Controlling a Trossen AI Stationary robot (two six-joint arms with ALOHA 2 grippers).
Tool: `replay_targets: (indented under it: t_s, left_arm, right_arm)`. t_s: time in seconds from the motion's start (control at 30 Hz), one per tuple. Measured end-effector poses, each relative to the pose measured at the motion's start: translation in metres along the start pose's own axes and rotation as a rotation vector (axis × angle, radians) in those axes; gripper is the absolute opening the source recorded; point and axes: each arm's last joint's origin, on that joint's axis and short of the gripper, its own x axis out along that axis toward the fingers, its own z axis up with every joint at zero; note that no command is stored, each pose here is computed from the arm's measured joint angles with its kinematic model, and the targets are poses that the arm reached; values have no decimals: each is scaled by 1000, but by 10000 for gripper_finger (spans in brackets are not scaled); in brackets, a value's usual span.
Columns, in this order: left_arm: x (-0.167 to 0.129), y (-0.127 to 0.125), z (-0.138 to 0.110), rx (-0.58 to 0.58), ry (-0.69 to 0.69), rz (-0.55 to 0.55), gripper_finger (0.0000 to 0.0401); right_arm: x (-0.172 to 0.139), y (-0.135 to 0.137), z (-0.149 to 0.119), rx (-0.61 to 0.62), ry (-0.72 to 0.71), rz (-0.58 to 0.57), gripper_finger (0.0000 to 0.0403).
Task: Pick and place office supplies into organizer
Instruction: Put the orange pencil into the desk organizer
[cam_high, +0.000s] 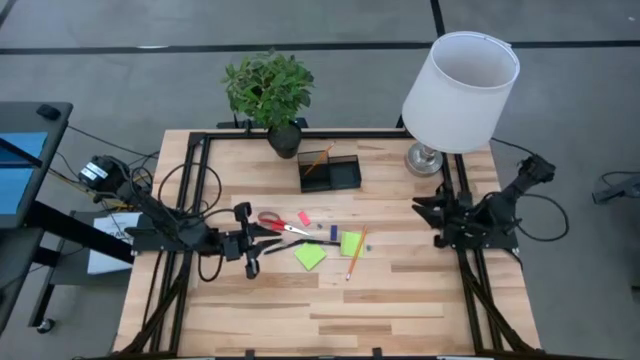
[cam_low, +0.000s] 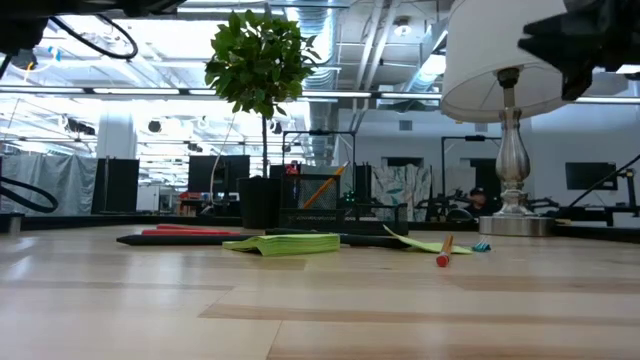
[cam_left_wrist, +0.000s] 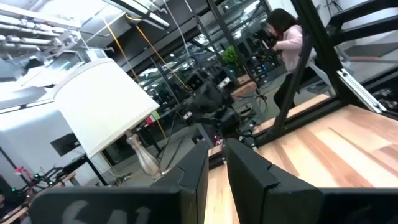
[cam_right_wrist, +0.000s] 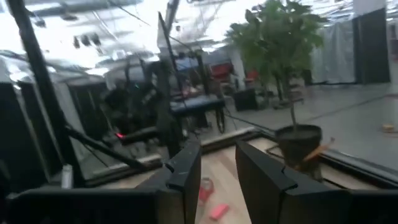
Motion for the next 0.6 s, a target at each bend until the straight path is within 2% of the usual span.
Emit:
replay_targets:
  t_s: [0.17,0.23,0.33,0.47,0.53,0.6]
  left_arm:
    - [3,4,-2,8,9,22,51]
    - [4,6,-3,23,6,38,51]
    - [4,10,-2,29,-11,63,51]
    - [5,13,1,8,-35,85,51]
    - [5,13,1,-4,-34,84,51]
    - [5,12,1,-21,-33,82,51]
  right_arm:
    - [7,3,-14,2,87,-34,98]
    - [9,7,-20,-26,129,9,98]
    - [12,12,-28,-118,186,74,98]
    - [14,15,-35,-255,228,88,98]
    - [16,15,-39,-223,254,73,98]
    - [18,14,-43,-134,275,41,98]
